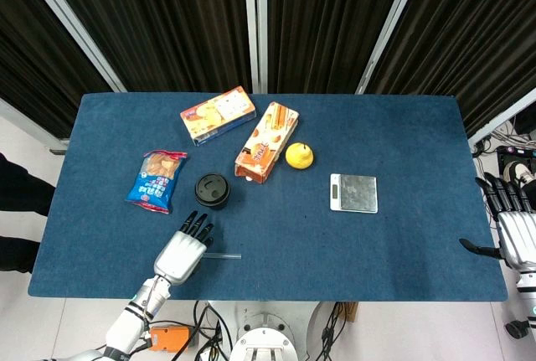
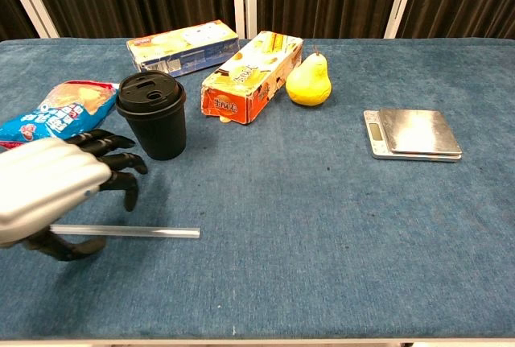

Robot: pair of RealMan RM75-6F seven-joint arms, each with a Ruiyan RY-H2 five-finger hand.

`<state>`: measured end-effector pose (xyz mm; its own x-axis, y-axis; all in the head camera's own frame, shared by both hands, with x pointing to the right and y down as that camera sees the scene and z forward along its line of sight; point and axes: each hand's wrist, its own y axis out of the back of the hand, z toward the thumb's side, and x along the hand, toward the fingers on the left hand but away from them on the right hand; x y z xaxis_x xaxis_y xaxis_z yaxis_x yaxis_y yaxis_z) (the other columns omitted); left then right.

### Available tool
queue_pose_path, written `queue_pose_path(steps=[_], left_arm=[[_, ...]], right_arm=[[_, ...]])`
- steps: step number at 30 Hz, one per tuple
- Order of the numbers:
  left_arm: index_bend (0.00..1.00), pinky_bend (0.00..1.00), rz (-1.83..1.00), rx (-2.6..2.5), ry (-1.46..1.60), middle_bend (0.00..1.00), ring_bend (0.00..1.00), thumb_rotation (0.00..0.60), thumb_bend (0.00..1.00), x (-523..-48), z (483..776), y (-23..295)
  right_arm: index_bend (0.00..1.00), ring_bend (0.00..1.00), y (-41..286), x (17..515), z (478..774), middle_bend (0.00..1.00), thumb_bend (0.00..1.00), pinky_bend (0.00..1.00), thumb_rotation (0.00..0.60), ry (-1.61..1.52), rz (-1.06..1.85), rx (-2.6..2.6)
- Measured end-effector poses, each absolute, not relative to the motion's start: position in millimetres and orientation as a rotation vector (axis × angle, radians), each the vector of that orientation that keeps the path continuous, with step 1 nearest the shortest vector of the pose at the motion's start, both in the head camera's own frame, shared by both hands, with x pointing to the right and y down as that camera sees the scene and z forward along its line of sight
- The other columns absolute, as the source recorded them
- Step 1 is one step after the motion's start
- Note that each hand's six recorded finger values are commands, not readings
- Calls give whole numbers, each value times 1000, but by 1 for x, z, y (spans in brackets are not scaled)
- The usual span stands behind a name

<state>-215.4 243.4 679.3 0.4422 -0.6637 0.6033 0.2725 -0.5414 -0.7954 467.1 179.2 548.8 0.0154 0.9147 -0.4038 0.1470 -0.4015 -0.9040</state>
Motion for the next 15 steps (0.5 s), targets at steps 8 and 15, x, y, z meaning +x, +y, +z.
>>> queue_pose_path(steps=[8,15], left_arm=[[452,0,-1261,-1795,363,173,14,600,243,-195,687,241],[475,0,-1282,-1813,355,173,14,600,270,-191,693,243]], right_arm=[[0,0,180,470,553,52,109,23,600,-1108,1463,-1627],[0,0,180,471,555,53,108,22,600,-1110,1468,-1631]])
